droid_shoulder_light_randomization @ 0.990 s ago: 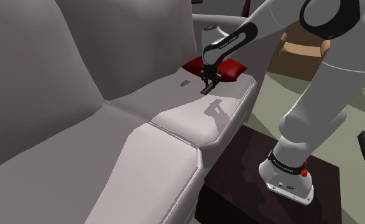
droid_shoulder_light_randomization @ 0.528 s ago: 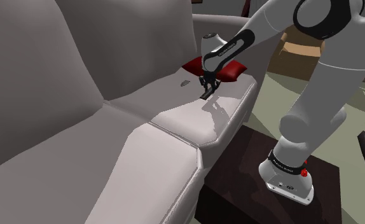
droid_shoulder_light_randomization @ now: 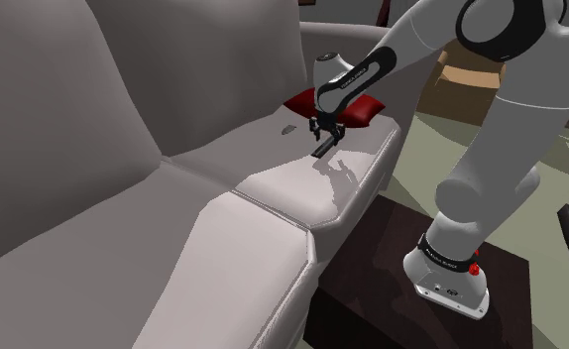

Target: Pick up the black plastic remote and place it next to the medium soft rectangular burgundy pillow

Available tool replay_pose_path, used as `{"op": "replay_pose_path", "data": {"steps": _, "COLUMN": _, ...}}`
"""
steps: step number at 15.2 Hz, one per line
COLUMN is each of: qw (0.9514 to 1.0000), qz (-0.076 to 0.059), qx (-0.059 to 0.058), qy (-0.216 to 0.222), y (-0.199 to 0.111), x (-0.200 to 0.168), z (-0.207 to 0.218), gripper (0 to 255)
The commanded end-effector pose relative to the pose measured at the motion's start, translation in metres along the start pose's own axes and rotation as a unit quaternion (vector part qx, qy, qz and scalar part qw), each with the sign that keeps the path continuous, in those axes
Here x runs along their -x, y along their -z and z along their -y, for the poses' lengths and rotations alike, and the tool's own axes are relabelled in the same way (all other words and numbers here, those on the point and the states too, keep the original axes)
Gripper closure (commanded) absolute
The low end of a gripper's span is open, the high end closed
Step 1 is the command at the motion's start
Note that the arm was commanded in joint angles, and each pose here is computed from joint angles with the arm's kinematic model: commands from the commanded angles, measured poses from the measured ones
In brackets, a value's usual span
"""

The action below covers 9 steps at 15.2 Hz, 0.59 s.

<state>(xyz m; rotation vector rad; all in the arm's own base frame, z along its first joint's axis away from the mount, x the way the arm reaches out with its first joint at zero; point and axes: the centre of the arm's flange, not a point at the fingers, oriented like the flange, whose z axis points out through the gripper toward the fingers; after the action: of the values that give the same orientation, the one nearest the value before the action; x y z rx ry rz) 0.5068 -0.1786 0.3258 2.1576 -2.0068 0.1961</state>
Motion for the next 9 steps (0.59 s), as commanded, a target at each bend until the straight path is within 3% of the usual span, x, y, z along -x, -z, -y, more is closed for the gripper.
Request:
{"op": "replay_pose_path", "data": {"steps": 1, "qw": 1.0, "qz": 0.0, "qx": 0.0, "qy": 0.0, "y": 0.0, "x": 0.0, "z": 0.0, "gripper": 0}}
{"op": "replay_pose_path", "data": {"steps": 4, "qw": 1.0, "qz": 0.0, "qx": 0.0, "qy": 0.0, "y": 0.0, "x": 0.0, "z": 0.0, "gripper": 0}}
{"op": "replay_pose_path", "data": {"steps": 8, "qw": 1.0, "qz": 0.0, "qx": 0.0, "qy": 0.0, "y": 0.05, "x": 0.0, "z": 0.0, "gripper": 0}}
{"op": "replay_pose_path", "data": {"steps": 9, "qw": 1.0, "qz": 0.0, "qx": 0.0, "qy": 0.0, "y": 0.05, "x": 0.0, "z": 0.0, "gripper": 0}}
